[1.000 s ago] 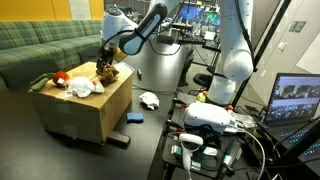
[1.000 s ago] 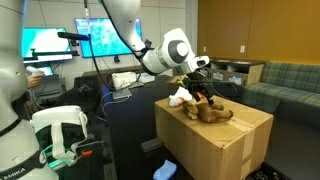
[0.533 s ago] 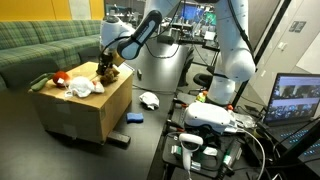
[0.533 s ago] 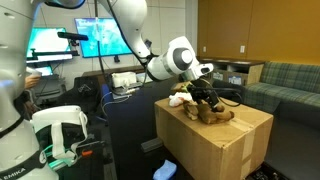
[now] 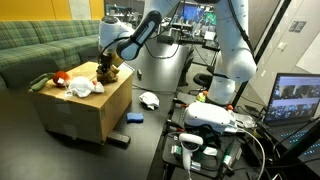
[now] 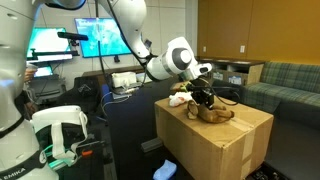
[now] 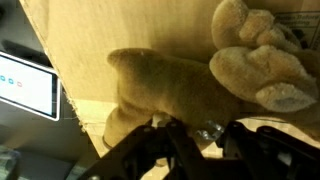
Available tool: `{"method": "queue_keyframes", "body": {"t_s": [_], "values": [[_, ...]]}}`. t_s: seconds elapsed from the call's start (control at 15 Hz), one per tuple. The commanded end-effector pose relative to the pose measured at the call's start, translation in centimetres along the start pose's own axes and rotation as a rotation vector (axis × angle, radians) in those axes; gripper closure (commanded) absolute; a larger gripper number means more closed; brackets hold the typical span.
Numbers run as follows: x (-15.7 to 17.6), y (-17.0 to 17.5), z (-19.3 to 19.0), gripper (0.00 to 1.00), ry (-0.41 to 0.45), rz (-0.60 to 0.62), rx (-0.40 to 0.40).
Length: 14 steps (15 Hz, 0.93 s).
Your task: Replace the objects on the box with the objects on the table, that is the brown toy with the towel, plastic bag with the blue duster and orange object with the dark brown duster
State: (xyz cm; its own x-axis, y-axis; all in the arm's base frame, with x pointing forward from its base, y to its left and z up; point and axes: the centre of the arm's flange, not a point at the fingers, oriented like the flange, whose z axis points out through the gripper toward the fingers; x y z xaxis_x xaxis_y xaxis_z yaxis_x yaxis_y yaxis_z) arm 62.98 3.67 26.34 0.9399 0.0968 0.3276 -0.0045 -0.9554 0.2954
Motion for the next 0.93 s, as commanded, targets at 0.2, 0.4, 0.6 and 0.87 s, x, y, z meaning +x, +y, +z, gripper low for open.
{"method": "queue_keyframes", "body": {"t_s": [0.2,0.4,0.6,0.87], "values": [[-0.9,1.7,-3.7,0.97,0.071,-0.009,-0.036],[-2.2,4.4,-6.0,0.97,0.100,-0.006,-0.073],[-4.5,7.8,-7.9,0.97,0.120,0.029,-0.127],[-8.0,12.3,-9.3,0.97,0.128,0.111,-0.208]]}}
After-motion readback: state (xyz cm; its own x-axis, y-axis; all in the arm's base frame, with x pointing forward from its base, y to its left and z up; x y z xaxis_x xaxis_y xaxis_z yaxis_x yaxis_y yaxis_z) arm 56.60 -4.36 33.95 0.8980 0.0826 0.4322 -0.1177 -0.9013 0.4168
